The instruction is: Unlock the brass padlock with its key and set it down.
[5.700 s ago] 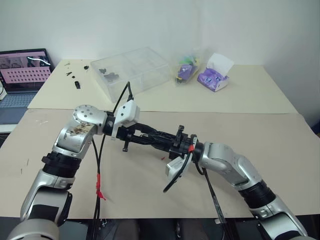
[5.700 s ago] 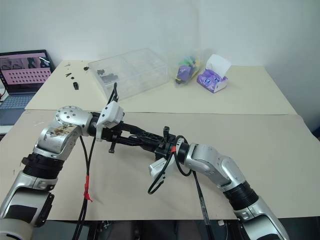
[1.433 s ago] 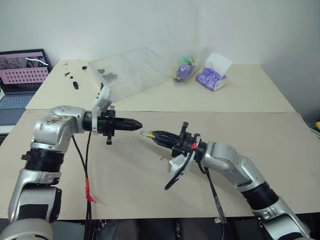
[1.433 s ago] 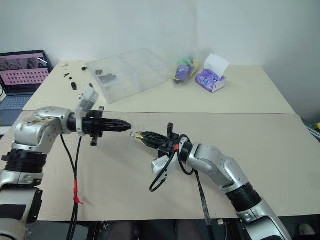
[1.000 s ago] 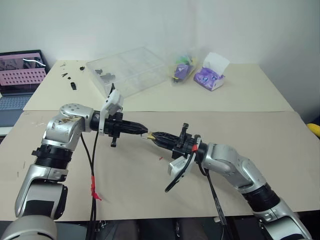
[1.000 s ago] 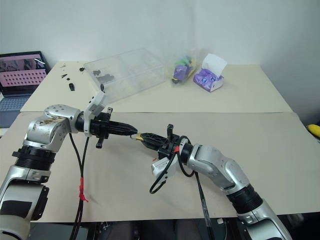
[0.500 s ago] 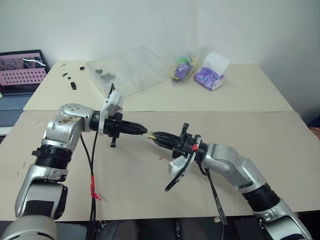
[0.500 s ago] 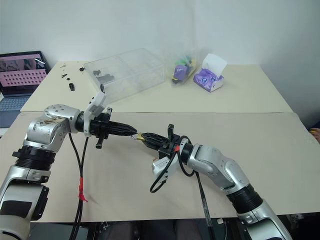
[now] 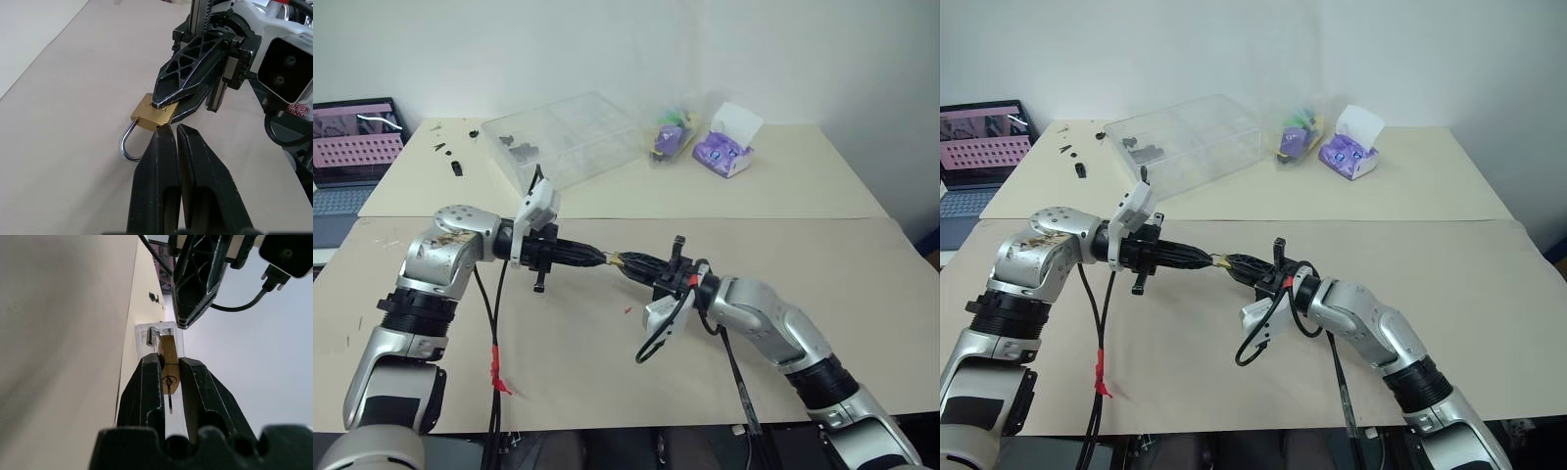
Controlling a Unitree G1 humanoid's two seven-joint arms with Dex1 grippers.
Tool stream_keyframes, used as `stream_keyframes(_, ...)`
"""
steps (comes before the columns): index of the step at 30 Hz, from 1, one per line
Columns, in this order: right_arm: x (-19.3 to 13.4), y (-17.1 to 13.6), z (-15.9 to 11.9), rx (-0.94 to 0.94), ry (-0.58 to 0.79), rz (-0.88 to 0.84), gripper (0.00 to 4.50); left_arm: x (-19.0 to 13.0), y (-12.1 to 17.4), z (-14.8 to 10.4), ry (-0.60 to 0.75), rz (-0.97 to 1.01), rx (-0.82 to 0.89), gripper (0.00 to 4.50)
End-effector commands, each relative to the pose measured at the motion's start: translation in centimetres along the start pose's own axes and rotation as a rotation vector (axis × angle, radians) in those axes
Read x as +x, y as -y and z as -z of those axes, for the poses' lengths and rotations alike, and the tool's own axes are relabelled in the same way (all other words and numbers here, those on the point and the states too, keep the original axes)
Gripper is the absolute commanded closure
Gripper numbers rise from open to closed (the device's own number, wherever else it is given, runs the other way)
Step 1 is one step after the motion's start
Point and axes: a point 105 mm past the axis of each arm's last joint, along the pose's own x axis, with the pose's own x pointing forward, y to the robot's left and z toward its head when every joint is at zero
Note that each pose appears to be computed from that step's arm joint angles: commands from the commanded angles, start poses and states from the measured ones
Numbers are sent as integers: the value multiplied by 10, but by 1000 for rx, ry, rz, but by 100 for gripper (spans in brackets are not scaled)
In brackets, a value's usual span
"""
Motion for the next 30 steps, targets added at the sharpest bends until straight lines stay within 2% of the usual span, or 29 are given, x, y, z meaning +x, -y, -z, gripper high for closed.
stream_keyframes(1, -3, 34, 0, -14, 2, 100, 425, -2, 1, -11, 26, 0, 38, 432)
stream_keyframes(15, -8, 40, -10, 3, 31, 103, 425, 0, 1, -11, 36, -2, 40, 432)
stream_keyframes(30, -8, 23, 14, -24, -61, 60, 425, 3, 6, -17, 45, 14, 45, 432)
